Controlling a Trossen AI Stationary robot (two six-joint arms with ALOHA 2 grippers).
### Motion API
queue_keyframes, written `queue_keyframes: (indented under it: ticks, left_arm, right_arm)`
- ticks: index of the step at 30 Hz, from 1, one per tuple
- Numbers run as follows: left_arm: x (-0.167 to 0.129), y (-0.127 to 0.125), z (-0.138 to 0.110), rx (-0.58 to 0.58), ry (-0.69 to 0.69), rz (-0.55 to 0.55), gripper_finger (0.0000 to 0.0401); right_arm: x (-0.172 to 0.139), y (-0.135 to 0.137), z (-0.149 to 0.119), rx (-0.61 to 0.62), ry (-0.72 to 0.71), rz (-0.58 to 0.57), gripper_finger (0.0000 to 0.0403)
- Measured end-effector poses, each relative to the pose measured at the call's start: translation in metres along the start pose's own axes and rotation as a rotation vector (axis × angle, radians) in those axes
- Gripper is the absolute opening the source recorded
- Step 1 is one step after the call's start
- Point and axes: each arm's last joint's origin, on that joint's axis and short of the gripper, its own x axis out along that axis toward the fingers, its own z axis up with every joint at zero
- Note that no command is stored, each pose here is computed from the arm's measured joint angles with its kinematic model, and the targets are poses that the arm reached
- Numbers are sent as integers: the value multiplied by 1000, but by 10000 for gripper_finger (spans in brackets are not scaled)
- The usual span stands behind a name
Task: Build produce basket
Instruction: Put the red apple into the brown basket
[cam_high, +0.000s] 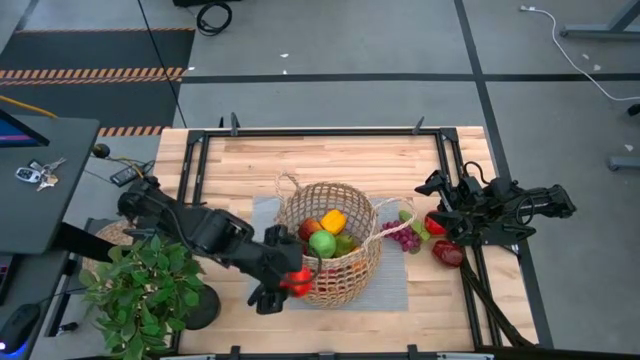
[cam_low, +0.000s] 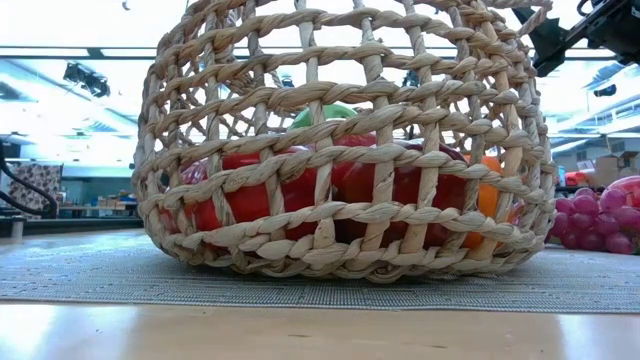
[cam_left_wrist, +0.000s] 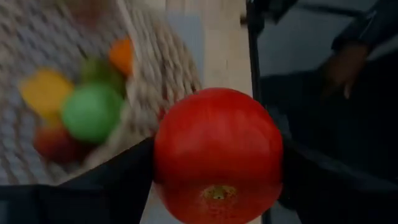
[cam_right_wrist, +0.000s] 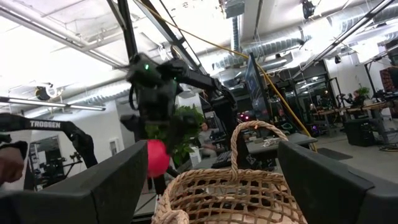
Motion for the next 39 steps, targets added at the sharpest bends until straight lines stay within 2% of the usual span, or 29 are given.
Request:
queue_keyframes:
  ticks: [7, 11, 14, 20, 24, 34, 39]
  left_arm:
    - [-18, 2, 32, 192, -275, 6, 317]
    - [-20, 6, 43, 379, -376, 92, 317]
    - [-19, 12, 46, 540, -375, 211, 318]
    - [-16, 28, 53, 837, -311, 445, 318]
    - [-12, 36, 57, 1032, -242, 543, 318]
    - [9, 45, 62, 1618, 112, 809, 318]
    - [16, 49, 65, 1716, 184, 829, 318]
  right_arm:
    - [0, 0, 0, 0, 0, 0, 361]
    - [0, 0, 0, 0, 0, 0, 361]
    - [0, 0, 0, 0, 0, 0, 361]
    - [0, 0, 0, 0, 0, 0, 361]
    - [0, 0, 0, 0, 0, 0, 361]
    - [0, 0, 0, 0, -1, 0, 361]
    - [0, 0, 0, 0, 0, -1, 361]
